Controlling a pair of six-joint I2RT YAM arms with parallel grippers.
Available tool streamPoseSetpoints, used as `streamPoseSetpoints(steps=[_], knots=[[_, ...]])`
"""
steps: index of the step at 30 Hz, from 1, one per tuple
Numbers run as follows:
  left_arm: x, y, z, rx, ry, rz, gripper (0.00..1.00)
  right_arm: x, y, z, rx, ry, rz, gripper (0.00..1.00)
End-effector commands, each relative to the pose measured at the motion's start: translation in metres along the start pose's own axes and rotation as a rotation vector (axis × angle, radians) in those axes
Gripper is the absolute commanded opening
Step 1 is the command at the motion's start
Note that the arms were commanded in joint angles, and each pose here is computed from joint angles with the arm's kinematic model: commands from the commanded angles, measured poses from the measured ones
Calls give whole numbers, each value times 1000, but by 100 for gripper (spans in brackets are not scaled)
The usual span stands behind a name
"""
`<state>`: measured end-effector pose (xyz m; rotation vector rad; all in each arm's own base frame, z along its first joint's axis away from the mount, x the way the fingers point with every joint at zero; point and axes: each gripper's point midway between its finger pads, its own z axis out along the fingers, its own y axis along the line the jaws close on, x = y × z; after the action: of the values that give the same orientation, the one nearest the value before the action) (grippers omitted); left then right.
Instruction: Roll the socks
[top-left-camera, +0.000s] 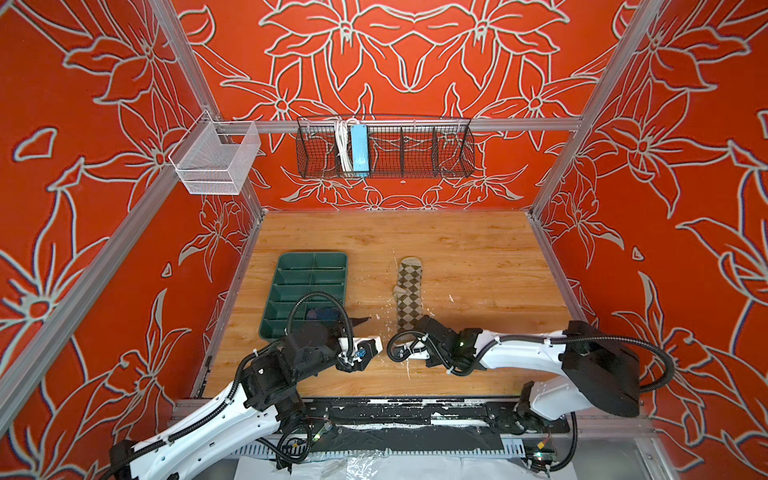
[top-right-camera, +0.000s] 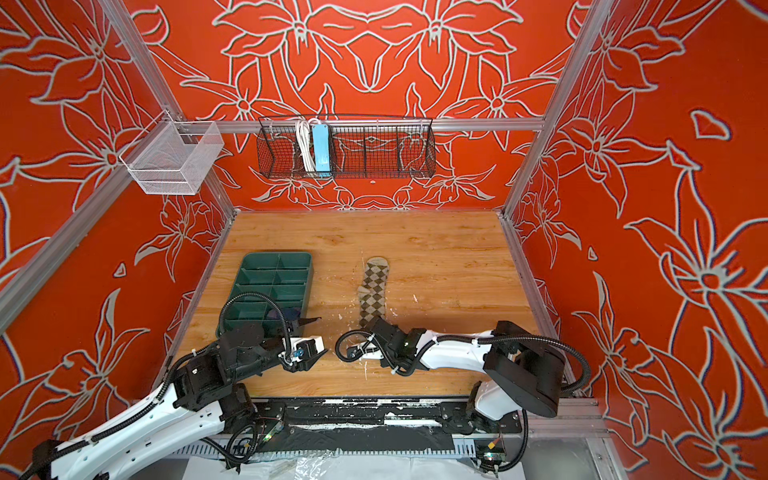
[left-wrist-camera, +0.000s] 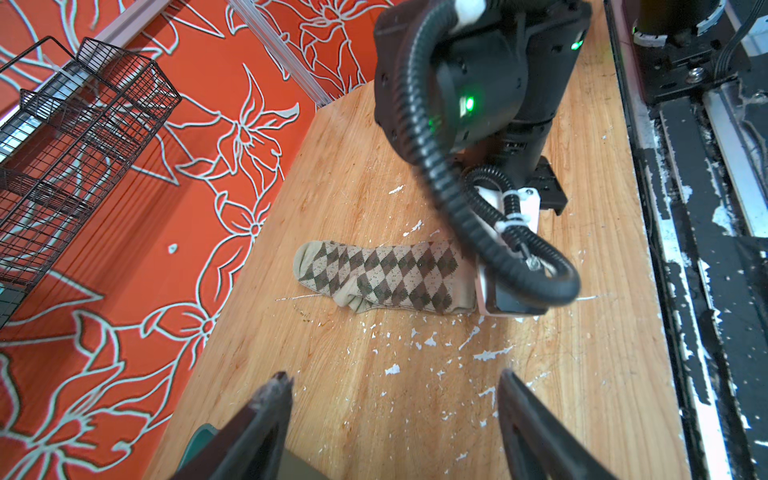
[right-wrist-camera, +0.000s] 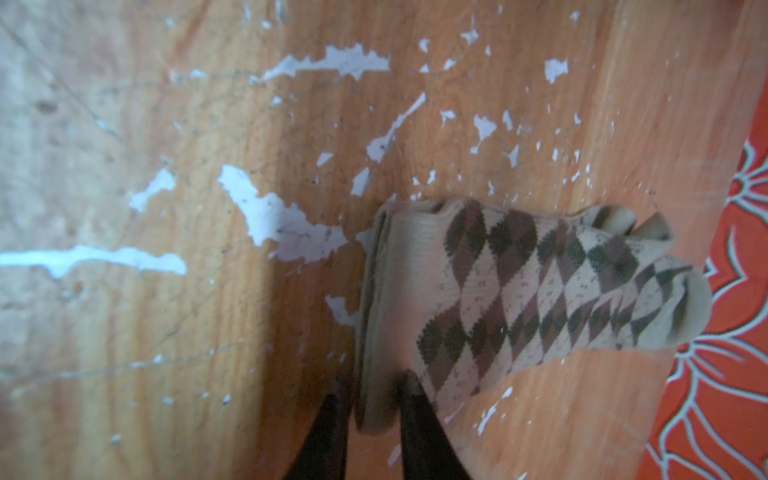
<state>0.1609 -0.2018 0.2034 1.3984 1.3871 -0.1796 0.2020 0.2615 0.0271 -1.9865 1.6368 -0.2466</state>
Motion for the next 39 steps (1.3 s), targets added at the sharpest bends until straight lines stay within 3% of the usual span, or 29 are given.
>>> streamPoseSetpoints(steps=[1,4,12,15,22,28,39], knots=[[-9,1,-3,1,-35,29,76,5,8,2,-64,58,33,15],[-11,0,-5,15,-31,44,76,3,10,1,-111,79,87,11],[-21,3,-17,37,-36,94,76,-12,42,-20,-482,64,221,8],[-27,1,-18,55,-51,116,76,-17,47,-29,-598,41,270,2],[-24,-24,1,160,-15,226,76,-32,48,-49,-867,-17,419,0],[-13,-63,38,220,14,347,74,-32,42,-43,-974,-22,507,0],[24,-106,90,301,113,315,66,-24,43,-31,-1028,-6,553,0]])
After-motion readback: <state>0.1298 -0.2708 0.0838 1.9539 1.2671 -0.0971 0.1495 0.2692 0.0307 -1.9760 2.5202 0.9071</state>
